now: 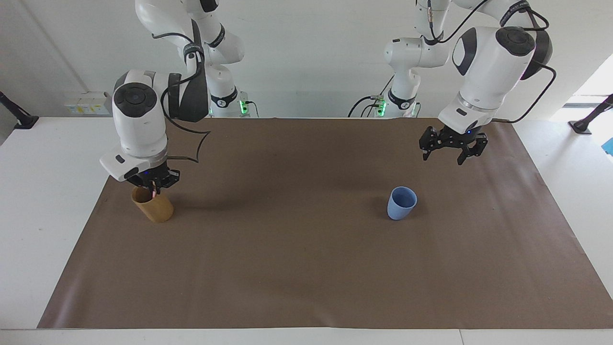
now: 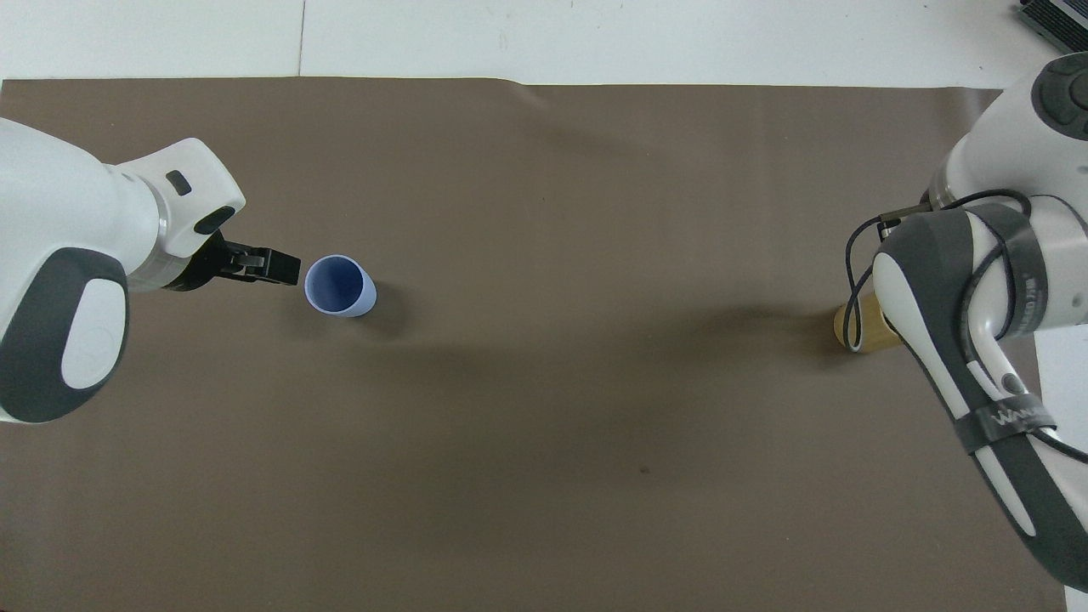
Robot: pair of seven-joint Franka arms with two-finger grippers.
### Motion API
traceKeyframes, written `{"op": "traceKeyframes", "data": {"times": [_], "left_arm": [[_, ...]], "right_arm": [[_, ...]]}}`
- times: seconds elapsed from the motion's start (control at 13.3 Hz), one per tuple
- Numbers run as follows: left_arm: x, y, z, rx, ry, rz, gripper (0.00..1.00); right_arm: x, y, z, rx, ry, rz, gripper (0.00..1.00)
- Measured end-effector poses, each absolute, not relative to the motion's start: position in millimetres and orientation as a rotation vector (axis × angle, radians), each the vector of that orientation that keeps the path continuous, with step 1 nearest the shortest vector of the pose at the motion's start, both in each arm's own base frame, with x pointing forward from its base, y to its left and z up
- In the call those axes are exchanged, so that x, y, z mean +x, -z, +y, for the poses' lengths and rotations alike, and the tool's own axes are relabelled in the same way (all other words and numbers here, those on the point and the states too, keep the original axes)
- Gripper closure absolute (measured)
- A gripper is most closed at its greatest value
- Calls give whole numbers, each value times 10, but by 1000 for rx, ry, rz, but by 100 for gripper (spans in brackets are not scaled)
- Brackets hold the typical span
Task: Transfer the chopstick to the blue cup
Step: 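Lift the chopstick with the right gripper while the left gripper grasps the blue cup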
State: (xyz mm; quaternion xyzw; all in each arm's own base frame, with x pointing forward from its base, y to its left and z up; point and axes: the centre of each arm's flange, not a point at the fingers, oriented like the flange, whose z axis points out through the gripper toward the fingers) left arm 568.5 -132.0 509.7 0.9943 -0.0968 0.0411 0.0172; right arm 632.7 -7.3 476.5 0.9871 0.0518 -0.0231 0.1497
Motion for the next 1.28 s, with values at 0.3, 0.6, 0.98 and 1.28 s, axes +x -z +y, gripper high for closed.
{"op": "traceKeyframes", "data": {"times": [0.3,0.6,0.98,1.28], "left_arm": [[5742,-4361,-1409,3092,-65,-291,0],[5829,-3958,-1433,3087,-75,-277,0],[5748,-3645,-1461,3095,-15,-240,37],[5730,-3656,-1548,3094,-17,-248,88]], "right_arm": [[6325,-4775,-73,2836,64,149,90],[6286,-4947,-108,2838,26,135,90],[6155,-5365,-215,2897,-69,68,90],[5994,-5763,-364,2950,-165,-7,90]]}}
